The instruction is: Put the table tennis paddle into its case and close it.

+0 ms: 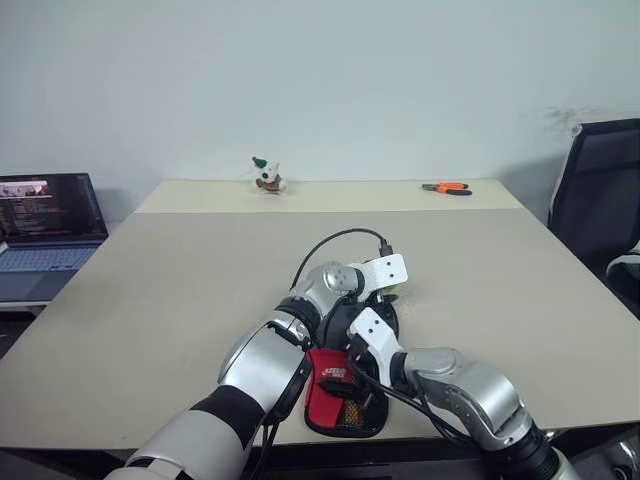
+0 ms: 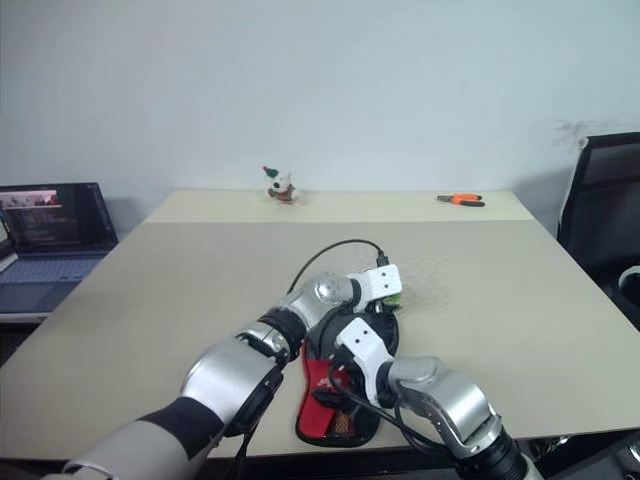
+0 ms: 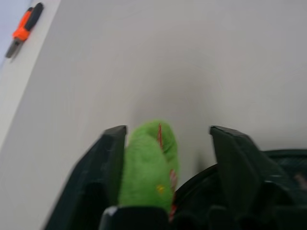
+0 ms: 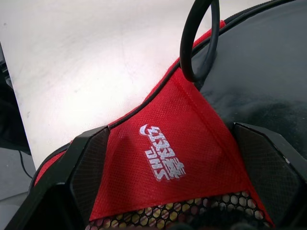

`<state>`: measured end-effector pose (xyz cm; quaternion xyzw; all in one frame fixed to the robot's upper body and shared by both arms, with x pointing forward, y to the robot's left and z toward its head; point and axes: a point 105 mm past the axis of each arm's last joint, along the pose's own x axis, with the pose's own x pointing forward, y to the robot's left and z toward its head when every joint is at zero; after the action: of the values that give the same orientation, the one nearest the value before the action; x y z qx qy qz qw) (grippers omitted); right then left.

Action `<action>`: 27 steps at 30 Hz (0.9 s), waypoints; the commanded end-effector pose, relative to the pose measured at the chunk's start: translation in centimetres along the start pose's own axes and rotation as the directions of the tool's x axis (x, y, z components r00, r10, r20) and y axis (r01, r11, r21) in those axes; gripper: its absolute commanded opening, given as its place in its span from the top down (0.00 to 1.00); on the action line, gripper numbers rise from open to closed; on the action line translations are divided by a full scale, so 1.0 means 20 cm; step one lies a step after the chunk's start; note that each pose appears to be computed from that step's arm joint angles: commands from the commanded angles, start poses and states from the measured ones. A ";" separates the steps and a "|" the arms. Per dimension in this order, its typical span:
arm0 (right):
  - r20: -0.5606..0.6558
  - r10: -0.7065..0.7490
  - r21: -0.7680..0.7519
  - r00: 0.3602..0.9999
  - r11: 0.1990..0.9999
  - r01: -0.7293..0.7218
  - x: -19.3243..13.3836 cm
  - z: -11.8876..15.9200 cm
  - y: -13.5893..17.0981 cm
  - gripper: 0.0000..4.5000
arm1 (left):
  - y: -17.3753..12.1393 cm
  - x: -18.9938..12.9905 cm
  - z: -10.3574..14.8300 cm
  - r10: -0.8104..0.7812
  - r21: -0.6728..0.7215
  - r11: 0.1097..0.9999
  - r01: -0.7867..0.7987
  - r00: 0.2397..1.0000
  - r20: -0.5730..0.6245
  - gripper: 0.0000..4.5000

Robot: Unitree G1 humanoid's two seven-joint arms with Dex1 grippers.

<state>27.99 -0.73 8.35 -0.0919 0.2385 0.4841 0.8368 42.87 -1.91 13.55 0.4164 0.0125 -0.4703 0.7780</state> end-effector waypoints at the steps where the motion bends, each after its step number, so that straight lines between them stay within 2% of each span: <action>1: -0.181 0.000 0.141 0.983 0.990 0.026 0.03 -0.24 -0.04 0.00 | 0.14 -0.08 0.03 0.093 -0.006 0.996 -0.092 0.994 0.063 0.33; 6: -0.134 -0.012 0.167 0.991 0.985 0.035 0.03 -0.16 -0.08 0.00 | 0.39 -0.28 0.01 0.266 -0.081 0.963 -0.258 0.957 0.119 0.33; 10: -0.103 -0.008 0.173 0.995 0.985 0.026 0.00 -0.10 -0.08 0.00 | 0.57 -0.51 -0.05 0.386 -0.169 0.917 -0.360 0.909 0.159 0.33; 12: -0.086 -0.009 0.179 0.996 0.984 0.024 -0.03 -0.07 -0.08 0.00 | 0.61 -0.66 -0.18 0.440 -0.311 0.870 -0.383 0.887 0.138 0.33; 14: -0.071 -0.011 0.189 0.997 0.982 0.024 -0.06 -0.05 -0.08 0.00 | 0.64 -0.80 -0.30 0.511 -0.513 0.769 -0.382 0.849 0.133 0.33; 17: -0.056 -0.032 0.187 0.998 0.982 0.042 -0.09 -0.03 -0.11 0.00 | 0.57 -0.97 -0.49 0.543 -0.606 0.688 -0.399 0.837 0.066 0.33; 19: -0.050 -0.041 0.186 0.998 0.981 0.050 -0.11 -0.02 -0.13 0.00 | 0.52 -1.03 -0.52 0.536 -0.640 0.671 -0.373 0.841 0.072 0.33; 23: 0.006 -0.014 0.167 1.000 0.986 0.013 -0.21 0.06 -0.14 0.00 | 0.28 -1.07 -0.40 0.397 -0.678 0.722 -0.142 0.886 0.238 0.33; 27: 0.082 0.058 0.097 0.995 0.993 -0.066 -0.32 0.19 -0.13 0.00 | 0.12 -1.01 -0.29 0.290 -0.659 0.751 -0.031 0.912 0.288 0.33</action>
<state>28.96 -5.80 11.62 -0.0233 0.2826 0.4680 0.8370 36.51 19.22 17.81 0.0130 0.0143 -0.3983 0.9171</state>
